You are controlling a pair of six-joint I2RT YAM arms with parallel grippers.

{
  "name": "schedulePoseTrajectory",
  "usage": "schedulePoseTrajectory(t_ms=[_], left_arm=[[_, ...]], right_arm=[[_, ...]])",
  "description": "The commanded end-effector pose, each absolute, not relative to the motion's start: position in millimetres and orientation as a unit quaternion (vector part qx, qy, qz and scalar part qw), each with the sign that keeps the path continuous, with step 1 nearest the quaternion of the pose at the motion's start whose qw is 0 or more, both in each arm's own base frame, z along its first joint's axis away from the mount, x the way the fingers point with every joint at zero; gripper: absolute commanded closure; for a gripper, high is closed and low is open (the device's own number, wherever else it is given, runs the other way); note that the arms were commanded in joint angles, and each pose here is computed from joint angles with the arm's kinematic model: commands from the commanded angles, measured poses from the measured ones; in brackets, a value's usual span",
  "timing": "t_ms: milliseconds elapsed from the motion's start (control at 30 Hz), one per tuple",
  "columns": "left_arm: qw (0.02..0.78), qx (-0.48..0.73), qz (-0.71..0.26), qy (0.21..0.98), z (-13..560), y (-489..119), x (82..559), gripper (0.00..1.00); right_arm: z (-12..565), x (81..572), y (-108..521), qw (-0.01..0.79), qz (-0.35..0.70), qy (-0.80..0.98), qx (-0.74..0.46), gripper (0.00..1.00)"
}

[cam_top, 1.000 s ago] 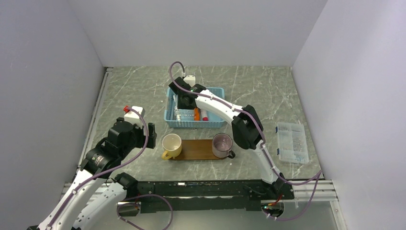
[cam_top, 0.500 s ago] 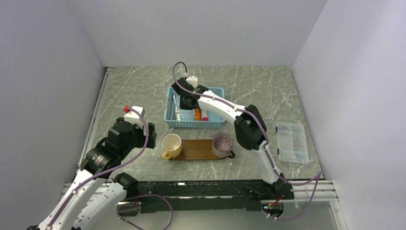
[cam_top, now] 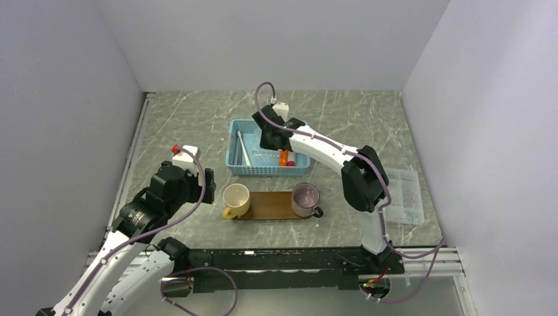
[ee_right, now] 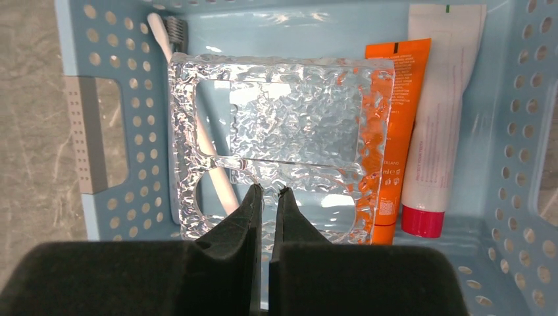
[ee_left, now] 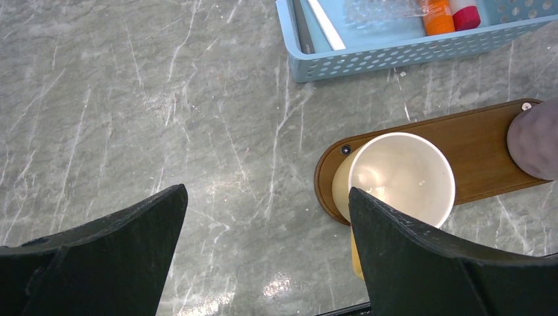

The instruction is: Prepare toiletry sets of a toothbrush and toothpaste on the tray

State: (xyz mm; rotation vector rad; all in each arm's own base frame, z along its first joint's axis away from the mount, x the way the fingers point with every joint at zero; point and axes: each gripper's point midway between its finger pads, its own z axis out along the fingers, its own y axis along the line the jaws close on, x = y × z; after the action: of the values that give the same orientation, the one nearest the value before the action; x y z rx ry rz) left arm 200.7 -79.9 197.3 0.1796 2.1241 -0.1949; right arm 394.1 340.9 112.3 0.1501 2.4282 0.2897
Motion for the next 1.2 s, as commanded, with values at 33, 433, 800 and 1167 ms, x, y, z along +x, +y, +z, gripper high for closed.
schedulePoseTrajectory(t_ms=[33,433,800,1167], left_arm=[[0.492,0.067,-0.083,0.864,205,-81,206,0.01],[0.493,0.065,-0.082,0.864,206,-80,206,0.01],[0.501,0.059,-0.08,0.86,209,-77,205,0.01],[0.502,0.058,-0.08,0.859,210,-76,204,0.01]], right_arm=[[168,409,342,0.398,0.155,0.901,0.077,1.0],[208,406,336,0.422,0.16,0.89,0.063,1.0],[229,377,333,0.427,0.15,0.891,0.032,1.0],[256,328,329,0.433,0.131,0.892,0.007,1.0]])
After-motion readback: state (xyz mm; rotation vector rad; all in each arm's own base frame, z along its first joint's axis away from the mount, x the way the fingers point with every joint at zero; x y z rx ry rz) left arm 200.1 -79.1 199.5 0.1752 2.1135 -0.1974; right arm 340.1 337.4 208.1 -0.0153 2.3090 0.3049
